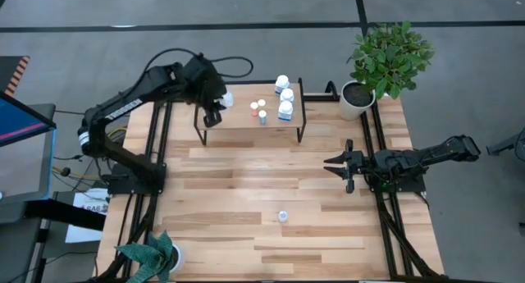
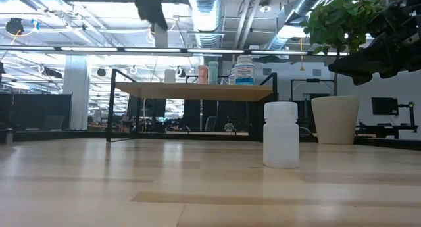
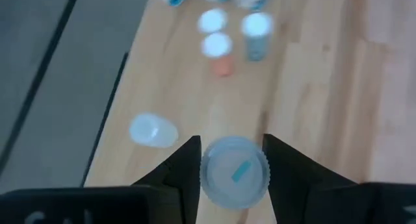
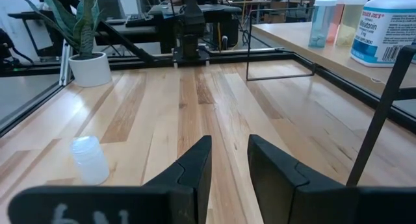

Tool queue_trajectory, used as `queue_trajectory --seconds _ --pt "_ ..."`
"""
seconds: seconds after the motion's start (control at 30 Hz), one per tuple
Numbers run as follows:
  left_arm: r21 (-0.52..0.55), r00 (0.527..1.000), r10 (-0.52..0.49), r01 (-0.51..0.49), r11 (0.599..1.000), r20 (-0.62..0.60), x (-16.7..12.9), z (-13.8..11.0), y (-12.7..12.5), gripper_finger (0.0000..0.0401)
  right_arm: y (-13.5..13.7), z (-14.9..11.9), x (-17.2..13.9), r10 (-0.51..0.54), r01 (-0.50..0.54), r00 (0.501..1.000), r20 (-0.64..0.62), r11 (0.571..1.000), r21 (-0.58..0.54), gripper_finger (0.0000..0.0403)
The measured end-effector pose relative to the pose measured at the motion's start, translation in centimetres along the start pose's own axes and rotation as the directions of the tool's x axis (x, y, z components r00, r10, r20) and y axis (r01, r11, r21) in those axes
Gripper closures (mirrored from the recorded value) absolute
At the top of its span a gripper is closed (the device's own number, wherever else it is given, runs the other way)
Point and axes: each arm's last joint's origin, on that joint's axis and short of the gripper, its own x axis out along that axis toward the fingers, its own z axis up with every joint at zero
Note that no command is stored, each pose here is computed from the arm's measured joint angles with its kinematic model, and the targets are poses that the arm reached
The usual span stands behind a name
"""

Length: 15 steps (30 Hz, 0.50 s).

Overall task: Pick and place medicine bottles onto shelf by color
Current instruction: Put the left transparent pill bottle on the shelf

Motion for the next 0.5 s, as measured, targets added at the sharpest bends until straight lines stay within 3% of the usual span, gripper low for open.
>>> queue_trajectory --seconds 0.27,0.5 --pt "-0.13 0.998 -0.001 -0.008 0.992 -0.069 3.7 -2.6 3.0 0.028 0.0 0.0 0.0 0.0 0.0 1.0 0.0 1.0 0.0 0.028" --pt "-0.148 0.998 -0.001 -0.007 0.989 -0.056 5.9 -3.7 3.8 0.0284 0.0 0.0 0.0 0.0 0.0 1.0 0.0 1.0 0.0 0.028"
